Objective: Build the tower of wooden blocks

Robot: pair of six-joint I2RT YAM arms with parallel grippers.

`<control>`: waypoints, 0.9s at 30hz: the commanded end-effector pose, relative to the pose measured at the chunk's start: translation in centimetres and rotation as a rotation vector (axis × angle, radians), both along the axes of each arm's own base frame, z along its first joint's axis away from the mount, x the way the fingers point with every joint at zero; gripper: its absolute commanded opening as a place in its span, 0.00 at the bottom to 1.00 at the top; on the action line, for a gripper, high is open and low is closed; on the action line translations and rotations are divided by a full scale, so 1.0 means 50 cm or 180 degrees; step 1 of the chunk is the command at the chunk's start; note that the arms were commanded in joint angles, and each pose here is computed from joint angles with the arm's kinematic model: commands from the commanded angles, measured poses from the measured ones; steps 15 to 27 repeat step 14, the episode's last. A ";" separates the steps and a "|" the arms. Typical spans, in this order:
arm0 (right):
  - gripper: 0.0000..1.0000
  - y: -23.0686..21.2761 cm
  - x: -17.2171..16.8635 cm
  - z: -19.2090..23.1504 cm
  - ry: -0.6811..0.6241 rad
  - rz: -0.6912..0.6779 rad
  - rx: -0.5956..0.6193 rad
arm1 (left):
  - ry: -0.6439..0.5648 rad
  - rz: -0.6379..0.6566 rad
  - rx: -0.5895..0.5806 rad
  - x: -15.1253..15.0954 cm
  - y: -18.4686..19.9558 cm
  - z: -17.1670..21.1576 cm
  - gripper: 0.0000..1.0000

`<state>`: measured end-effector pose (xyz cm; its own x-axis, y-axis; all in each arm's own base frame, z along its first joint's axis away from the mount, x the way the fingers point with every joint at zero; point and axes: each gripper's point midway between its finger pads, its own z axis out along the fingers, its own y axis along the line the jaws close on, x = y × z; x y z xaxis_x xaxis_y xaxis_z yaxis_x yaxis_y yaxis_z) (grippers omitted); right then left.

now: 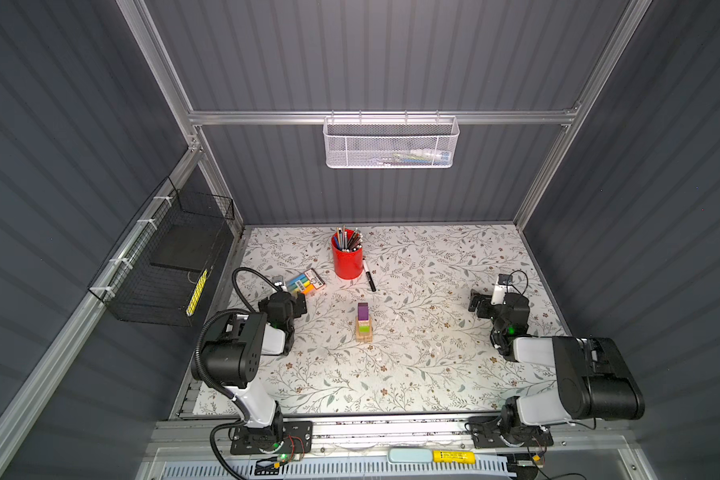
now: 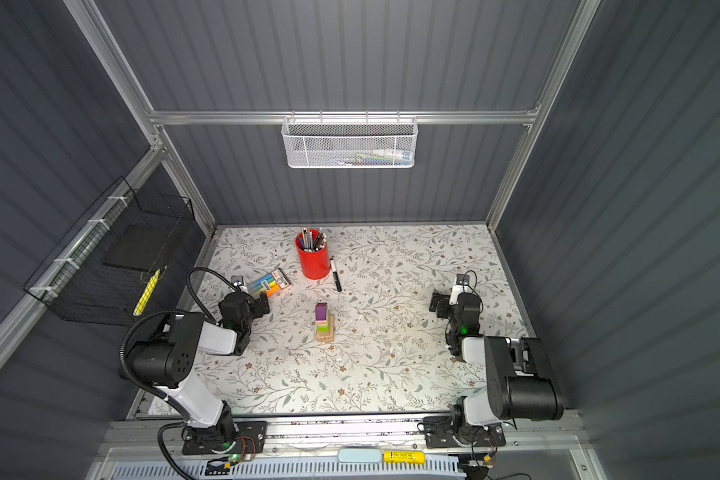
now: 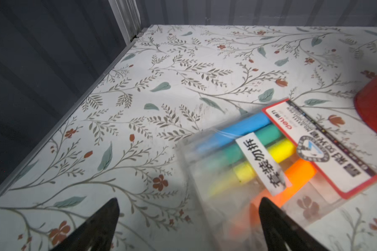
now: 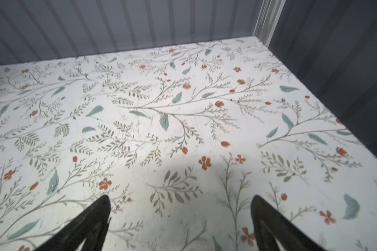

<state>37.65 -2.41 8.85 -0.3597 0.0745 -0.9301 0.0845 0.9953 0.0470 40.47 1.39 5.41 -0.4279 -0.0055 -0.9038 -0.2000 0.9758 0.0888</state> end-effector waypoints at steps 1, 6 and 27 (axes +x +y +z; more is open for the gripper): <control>0.99 0.002 0.021 0.058 -0.0310 0.0097 0.0048 | -0.0202 -0.0052 0.0084 0.017 -0.004 0.031 1.00; 0.99 0.003 0.021 0.061 -0.0371 0.0094 0.0031 | -0.0178 -0.0059 0.0074 0.016 -0.005 0.028 1.00; 0.99 0.004 0.021 0.063 -0.0399 0.0100 0.0031 | -0.0158 -0.0041 0.0062 0.013 -0.004 0.026 1.00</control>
